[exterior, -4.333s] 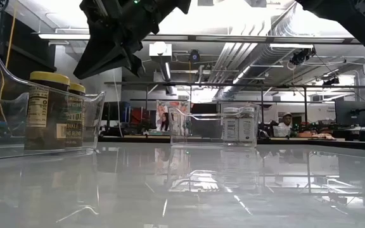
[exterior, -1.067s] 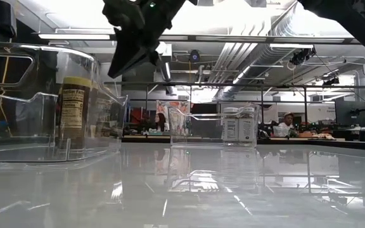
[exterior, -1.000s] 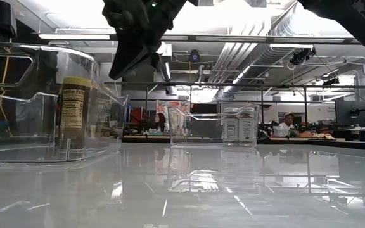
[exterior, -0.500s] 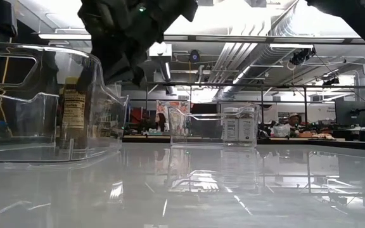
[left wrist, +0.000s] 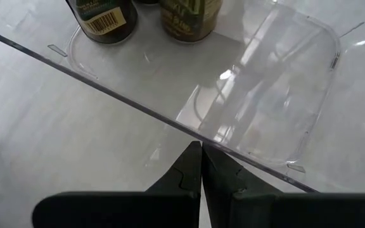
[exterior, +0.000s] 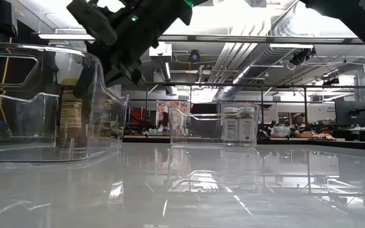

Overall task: Sort spices by type
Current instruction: Put the yellow seasoning bottle into the left transparent bin, then return to Home Position

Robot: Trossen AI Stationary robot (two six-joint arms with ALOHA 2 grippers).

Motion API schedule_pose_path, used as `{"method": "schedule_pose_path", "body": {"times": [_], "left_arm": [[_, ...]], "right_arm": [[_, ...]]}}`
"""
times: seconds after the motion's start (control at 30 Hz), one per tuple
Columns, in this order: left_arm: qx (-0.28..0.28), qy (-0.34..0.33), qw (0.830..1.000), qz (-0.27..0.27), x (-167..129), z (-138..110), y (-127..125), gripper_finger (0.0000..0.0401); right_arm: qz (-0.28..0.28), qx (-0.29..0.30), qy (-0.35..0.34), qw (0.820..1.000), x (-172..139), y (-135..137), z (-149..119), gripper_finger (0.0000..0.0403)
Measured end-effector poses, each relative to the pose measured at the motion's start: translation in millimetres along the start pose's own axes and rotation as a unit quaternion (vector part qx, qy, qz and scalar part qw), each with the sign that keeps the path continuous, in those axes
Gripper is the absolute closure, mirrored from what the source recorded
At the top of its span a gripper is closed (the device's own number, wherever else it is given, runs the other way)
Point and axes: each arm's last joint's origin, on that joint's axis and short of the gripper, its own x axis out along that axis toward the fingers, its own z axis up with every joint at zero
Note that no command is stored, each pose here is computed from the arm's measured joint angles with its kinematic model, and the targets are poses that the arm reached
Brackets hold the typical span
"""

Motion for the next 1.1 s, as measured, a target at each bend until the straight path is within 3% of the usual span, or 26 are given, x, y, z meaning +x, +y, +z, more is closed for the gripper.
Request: {"method": "schedule_pose_path", "body": {"times": [0.4, 0.67, 0.93, 1.1], "left_arm": [[0.0, -0.004, 1.0, 0.001, 0.0, 0.2, 0.0, 0.0401], [0.0, -0.003, 1.0, 0.001, 0.0, 0.2, 0.0, 0.0401], [0.025, 0.0, 0.999, -0.032, -19.1, 9.0, 4.5, 0.0401], [0.038, -0.089, 0.991, -0.087, -53.0, 32.3, 18.5, 0.0401]], "right_arm": [[-0.063, 0.008, -0.031, 0.997, -0.3, -12.9, 6.2, 0.0403], [-0.066, -0.013, -0.026, 0.997, -4.0, -13.4, 7.6, 0.0403], [-0.071, -0.062, 0.001, 0.996, -51.6, -20.3, 29.2, 0.0403], [-0.063, -0.062, 0.028, 0.996, -81.1, -36.3, 33.9, 0.0403]]}}
